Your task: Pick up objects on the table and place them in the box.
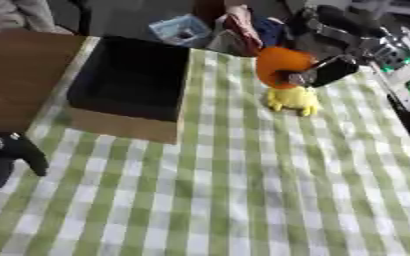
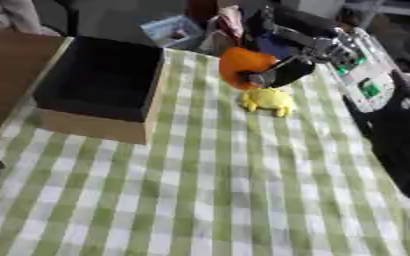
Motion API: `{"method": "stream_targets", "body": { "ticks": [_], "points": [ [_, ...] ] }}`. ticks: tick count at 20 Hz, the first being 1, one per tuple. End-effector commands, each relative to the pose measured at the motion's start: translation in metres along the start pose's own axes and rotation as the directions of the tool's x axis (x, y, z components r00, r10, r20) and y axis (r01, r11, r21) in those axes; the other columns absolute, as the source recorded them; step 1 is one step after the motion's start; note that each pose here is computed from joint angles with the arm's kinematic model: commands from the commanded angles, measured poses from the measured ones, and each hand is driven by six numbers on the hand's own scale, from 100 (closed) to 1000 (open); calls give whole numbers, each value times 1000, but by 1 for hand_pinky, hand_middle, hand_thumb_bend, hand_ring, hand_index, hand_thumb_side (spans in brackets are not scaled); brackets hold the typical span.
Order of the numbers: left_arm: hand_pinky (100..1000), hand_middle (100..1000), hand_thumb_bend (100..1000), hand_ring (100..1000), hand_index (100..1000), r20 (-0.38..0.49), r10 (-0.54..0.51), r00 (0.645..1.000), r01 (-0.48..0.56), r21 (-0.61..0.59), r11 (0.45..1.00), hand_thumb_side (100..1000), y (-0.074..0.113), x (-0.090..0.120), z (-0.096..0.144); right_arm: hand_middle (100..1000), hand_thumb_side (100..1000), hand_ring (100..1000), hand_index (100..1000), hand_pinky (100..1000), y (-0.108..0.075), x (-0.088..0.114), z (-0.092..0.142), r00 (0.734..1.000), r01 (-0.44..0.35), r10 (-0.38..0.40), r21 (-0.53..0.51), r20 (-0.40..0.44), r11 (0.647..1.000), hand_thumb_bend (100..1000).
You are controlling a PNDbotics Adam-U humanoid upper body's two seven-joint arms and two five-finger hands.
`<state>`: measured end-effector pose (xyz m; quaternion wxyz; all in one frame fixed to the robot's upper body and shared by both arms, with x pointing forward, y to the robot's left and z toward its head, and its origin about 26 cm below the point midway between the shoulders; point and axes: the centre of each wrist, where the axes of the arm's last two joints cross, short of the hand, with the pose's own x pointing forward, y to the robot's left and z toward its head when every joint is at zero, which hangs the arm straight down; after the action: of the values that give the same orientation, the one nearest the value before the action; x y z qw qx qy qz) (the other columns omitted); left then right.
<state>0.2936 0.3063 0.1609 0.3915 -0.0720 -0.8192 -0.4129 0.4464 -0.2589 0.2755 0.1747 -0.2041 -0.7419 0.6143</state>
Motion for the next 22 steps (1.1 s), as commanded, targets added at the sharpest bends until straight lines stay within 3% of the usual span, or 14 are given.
{"method": "stream_targets", "body": {
  "ticks": [1, 13, 22],
  "points": [
    [636, 550, 100, 541, 696, 20, -24, 1000, 25, -38, 999, 720, 7, 7, -6, 344, 115, 648, 413, 758, -15, 1, -15, 999, -35, 35, -33, 5, 999, 199],
    [637, 551, 100, 541, 696, 92, 14, 996, 0, -152, 988, 726, 3, 12, -31, 407, 100, 655, 477, 757, -17, 22, -75, 994, -59, 70, -130, 84, 990, 216],
    [637, 551, 100, 542, 696, 125, 39, 991, -12, -210, 978, 734, 0, 14, -44, 487, 144, 664, 577, 758, 14, 36, -102, 991, -34, 52, -143, 122, 989, 204]
  ]
}}
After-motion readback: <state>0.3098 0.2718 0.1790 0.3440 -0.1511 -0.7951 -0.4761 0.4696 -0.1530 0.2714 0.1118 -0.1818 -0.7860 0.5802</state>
